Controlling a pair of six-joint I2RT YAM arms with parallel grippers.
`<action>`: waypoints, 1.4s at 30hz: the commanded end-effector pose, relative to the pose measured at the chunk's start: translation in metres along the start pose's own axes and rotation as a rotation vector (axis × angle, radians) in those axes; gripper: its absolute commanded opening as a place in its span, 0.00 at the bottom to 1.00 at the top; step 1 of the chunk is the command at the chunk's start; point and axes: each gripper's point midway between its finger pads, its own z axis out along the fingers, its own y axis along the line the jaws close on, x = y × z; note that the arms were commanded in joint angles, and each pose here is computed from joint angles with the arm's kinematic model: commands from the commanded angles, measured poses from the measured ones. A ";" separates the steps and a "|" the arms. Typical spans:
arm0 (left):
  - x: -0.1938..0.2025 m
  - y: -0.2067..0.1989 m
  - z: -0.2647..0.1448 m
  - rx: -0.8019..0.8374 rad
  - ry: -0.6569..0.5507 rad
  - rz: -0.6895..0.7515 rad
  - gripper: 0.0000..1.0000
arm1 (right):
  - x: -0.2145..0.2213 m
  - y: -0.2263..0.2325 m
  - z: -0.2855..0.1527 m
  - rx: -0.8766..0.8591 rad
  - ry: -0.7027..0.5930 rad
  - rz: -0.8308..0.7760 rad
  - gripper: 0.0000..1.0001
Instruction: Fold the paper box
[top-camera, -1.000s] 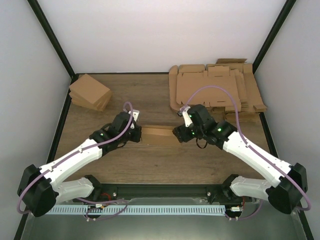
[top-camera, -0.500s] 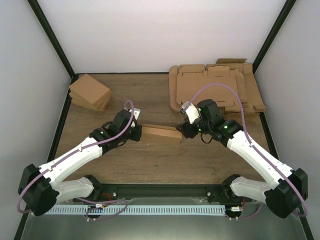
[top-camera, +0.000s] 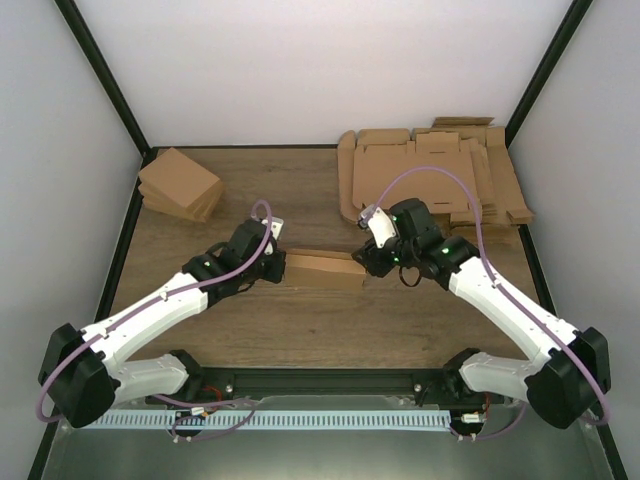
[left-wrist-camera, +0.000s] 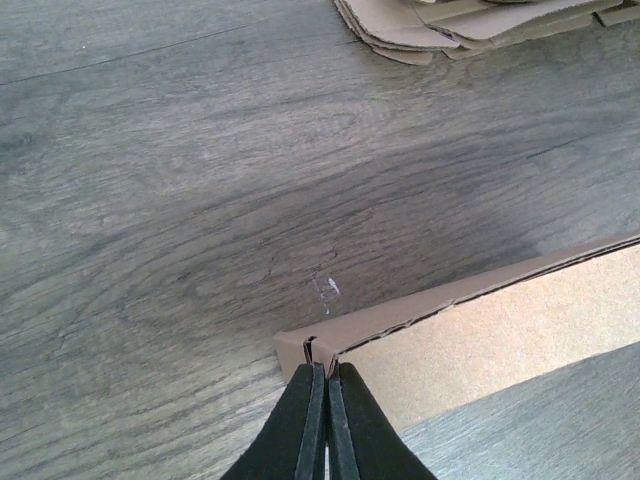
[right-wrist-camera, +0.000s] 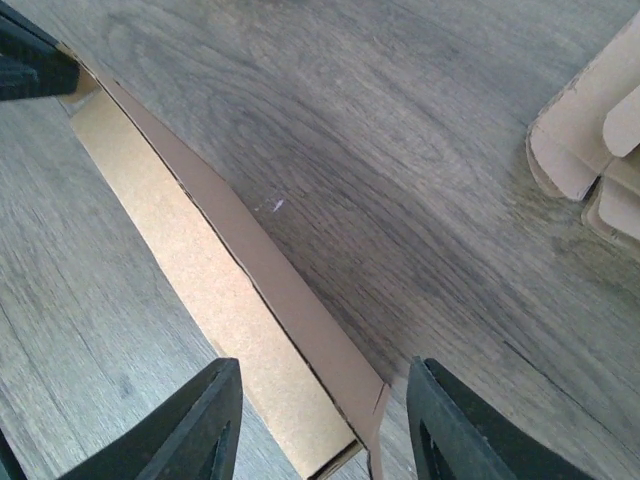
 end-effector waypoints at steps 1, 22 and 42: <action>-0.012 -0.004 -0.004 0.000 -0.028 0.013 0.04 | 0.005 -0.005 0.003 0.018 0.045 0.031 0.47; -0.010 -0.004 -0.002 -0.006 -0.022 0.014 0.04 | 0.019 -0.006 0.001 0.038 0.115 0.174 0.17; -0.012 -0.006 -0.004 -0.004 -0.027 0.012 0.04 | 0.014 -0.012 -0.003 0.082 0.122 0.355 0.05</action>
